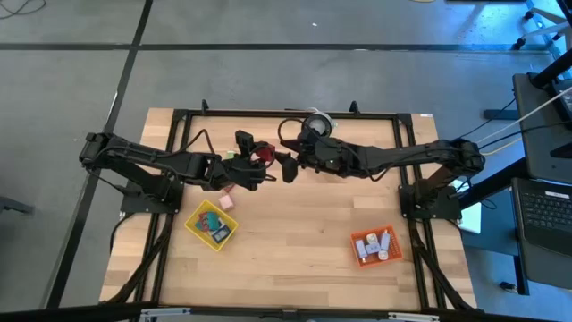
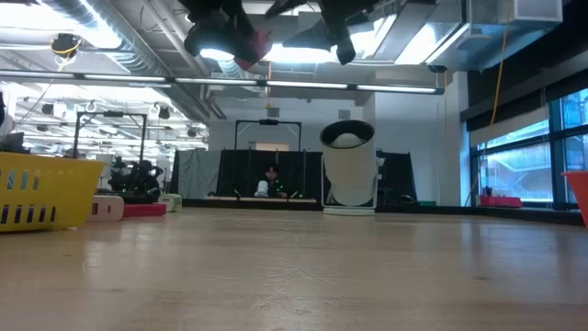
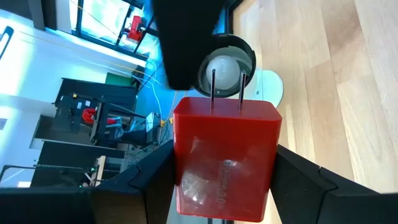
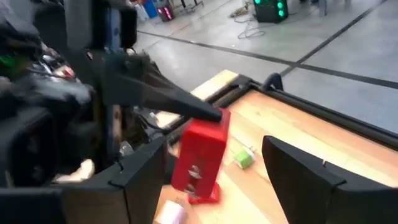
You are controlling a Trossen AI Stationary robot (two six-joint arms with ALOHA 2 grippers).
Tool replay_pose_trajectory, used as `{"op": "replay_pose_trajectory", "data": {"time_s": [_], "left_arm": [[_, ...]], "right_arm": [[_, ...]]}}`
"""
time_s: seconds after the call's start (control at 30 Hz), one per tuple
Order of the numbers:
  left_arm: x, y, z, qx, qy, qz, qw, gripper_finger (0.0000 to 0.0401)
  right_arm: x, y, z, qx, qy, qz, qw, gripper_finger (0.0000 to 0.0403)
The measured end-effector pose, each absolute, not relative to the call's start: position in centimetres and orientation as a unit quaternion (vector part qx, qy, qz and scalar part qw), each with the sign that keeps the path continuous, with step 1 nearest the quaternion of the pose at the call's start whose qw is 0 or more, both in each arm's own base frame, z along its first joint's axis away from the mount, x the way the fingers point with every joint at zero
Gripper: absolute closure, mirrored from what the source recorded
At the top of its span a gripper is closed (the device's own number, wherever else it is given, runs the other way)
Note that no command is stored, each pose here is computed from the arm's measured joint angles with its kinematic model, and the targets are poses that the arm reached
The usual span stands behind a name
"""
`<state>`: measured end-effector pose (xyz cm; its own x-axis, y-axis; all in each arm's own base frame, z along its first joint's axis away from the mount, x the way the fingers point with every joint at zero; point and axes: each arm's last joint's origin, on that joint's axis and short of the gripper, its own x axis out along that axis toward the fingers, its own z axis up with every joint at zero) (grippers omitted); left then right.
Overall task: Pick & Place Office items
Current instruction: Put the red charger adapter into the orange bin
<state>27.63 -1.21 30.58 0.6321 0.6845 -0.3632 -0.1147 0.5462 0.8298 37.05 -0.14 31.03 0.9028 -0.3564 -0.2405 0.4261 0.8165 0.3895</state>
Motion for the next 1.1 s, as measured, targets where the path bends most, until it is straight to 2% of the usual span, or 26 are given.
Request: {"op": "replay_pose_trajectory", "data": {"time_s": [0.53, 0.83, 0.97, 1.1], "left_arm": [[27.7, -1.2, 30.6, 0.403, 0.348, 0.242, 0.811, 0.0191], [27.8, -1.3, 30.7, 0.398, 0.339, 0.230, 0.821, 0.0191], [27.8, -1.3, 30.7, 0.397, 0.338, 0.230, 0.821, 0.0191], [27.8, -1.3, 30.6, 0.395, 0.339, 0.232, 0.822, 0.0191]], "right_arm": [[37.9, -0.5, 30.6, 0.242, 0.057, -0.197, 0.948, 0.0138], [39.8, -0.9, 28.0, 0.273, 0.072, -0.166, 0.945, 0.0139], [40.0, -1.1, 28.0, 0.275, 0.059, -0.165, 0.945, 0.0155], [40.0, -1.1, 28.0, 0.259, 0.061, -0.165, 0.950, 0.0197]]}}
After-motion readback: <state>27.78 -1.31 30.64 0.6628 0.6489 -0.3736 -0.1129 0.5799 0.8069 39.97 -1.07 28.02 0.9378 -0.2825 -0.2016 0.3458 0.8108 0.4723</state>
